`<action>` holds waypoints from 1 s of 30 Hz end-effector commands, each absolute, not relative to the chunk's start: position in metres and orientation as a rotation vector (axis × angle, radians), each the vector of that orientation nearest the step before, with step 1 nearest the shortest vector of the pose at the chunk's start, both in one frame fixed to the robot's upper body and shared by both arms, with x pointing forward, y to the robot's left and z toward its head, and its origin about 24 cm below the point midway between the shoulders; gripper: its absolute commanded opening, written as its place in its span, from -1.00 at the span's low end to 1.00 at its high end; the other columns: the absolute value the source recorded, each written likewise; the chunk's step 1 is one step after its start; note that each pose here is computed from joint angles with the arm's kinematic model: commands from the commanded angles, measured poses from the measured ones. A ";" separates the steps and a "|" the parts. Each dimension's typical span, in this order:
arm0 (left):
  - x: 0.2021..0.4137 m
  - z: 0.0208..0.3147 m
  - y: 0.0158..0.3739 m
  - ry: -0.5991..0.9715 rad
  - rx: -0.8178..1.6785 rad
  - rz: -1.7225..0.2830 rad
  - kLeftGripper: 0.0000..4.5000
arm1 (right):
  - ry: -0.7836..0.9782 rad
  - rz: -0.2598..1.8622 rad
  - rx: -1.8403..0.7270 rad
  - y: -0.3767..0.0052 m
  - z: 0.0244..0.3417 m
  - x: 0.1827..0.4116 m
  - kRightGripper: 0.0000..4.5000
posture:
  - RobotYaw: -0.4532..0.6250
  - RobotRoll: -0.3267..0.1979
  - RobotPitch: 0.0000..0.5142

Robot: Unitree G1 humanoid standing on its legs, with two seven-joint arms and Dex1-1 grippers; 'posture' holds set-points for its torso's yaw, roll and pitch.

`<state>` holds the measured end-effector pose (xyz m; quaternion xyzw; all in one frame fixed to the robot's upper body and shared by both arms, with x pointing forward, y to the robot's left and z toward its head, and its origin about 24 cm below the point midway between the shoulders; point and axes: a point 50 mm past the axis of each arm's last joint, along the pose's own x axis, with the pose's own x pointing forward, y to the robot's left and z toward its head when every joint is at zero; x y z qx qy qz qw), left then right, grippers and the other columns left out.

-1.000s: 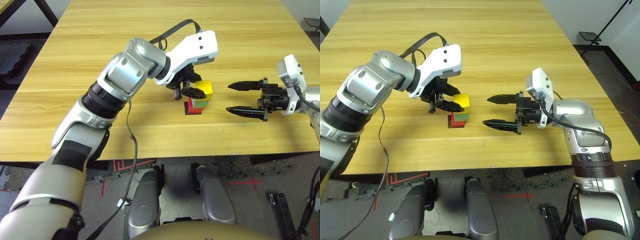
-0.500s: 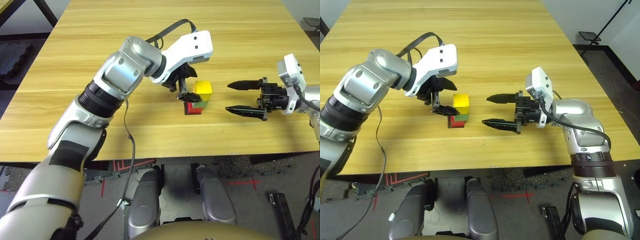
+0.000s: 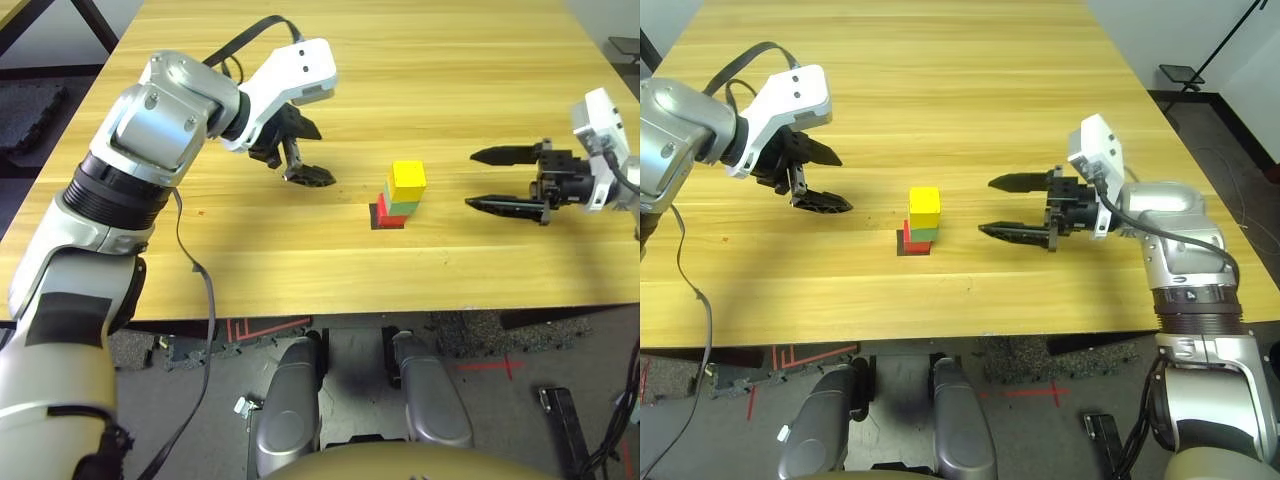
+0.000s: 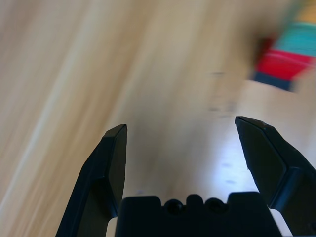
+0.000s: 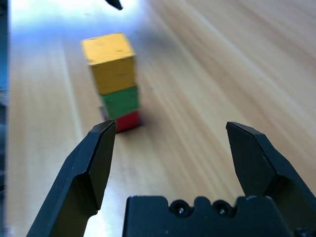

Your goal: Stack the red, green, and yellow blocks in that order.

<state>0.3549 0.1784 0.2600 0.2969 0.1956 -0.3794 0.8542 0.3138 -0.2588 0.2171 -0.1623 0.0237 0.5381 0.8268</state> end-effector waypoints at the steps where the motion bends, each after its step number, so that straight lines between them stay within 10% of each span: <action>1: 0.370 0.258 0.211 0.327 0.508 -0.550 0.98 | -0.007 1.005 -0.350 -0.273 0.222 0.323 1.00 | 0.30 0.71 -0.19; 13: 0.359 0.231 0.273 -0.089 0.305 0.129 0.98 | -0.337 0.059 -0.184 -0.303 0.237 0.375 1.00 | 0.33 0.72 -0.20; 30: 0.300 0.185 0.273 -0.220 0.242 0.430 0.98 | -0.351 -0.326 -0.067 -0.348 0.191 0.335 1.00 | 0.28 0.68 -0.10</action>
